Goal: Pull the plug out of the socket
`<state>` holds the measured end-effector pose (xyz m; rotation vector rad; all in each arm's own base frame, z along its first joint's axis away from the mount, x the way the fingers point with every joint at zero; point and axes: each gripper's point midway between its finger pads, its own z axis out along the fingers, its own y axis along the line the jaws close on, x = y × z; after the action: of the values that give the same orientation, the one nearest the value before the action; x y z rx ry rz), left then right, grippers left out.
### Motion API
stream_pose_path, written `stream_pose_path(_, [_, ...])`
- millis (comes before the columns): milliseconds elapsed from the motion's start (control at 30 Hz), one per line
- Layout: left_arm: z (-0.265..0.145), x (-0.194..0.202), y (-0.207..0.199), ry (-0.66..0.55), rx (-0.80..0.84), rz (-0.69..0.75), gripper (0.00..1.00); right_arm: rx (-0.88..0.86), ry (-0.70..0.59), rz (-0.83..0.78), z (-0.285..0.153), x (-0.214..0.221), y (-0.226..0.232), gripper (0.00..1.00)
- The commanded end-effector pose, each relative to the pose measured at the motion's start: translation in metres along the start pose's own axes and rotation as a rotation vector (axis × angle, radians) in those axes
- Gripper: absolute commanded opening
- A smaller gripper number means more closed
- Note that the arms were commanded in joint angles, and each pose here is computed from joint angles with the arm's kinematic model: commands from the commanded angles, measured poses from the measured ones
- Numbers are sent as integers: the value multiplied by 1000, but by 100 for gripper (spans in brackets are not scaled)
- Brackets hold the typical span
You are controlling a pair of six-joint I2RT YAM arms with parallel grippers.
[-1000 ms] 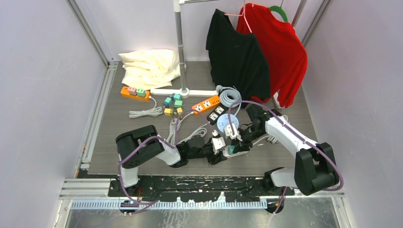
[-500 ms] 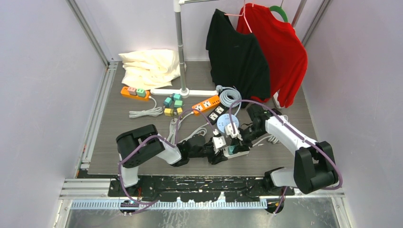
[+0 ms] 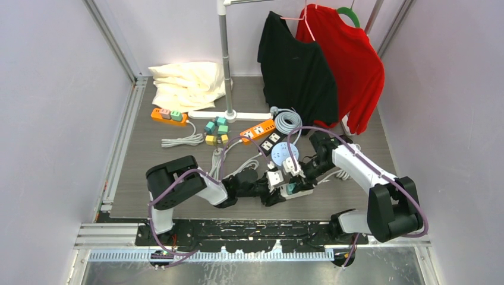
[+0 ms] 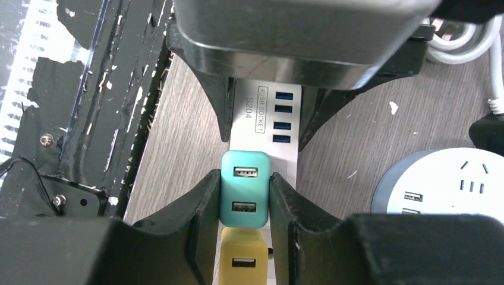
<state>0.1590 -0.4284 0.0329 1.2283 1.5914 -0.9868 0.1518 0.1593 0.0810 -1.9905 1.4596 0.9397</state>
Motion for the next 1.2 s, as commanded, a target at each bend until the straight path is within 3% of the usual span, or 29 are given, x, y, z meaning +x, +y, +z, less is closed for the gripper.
stream_pose_path(0, [5,-4,12,-3,-32,-18,0,27,-163,48,-8,-45,-9,1])
stream_pose_path(233, [5,-2,14,5,-35,-22,0,78,-96,13,-25,-29,0,1])
stream_pose_path(433, [5,-2,14,6,-31,-29,0,-10,-172,-2,-24,-45,16,1])
stream_pose_path(600, [4,-5,12,-9,-24,-31,0,2,-163,32,-34,-48,13,1])
stream_pose_path(633, [3,-7,11,-14,-24,-32,3,16,-173,51,-39,-51,11,1])
stream_pose_path(667, [3,-9,12,-19,-25,-34,11,29,-183,72,-44,-54,11,1])
stream_pose_path(767, [-2,-24,12,-69,-38,-57,53,72,-208,153,-60,-62,7,1])
stream_pose_path(833, [-7,-37,12,-117,-47,-76,69,95,-222,200,-66,-65,5,1])
stream_pose_path(967, [-13,-66,7,-166,-38,-121,80,117,-256,295,-70,-72,-2,1])
stream_pose_path(1167, [-30,-83,6,-133,-69,-180,82,152,-316,517,-78,-84,-19,1])
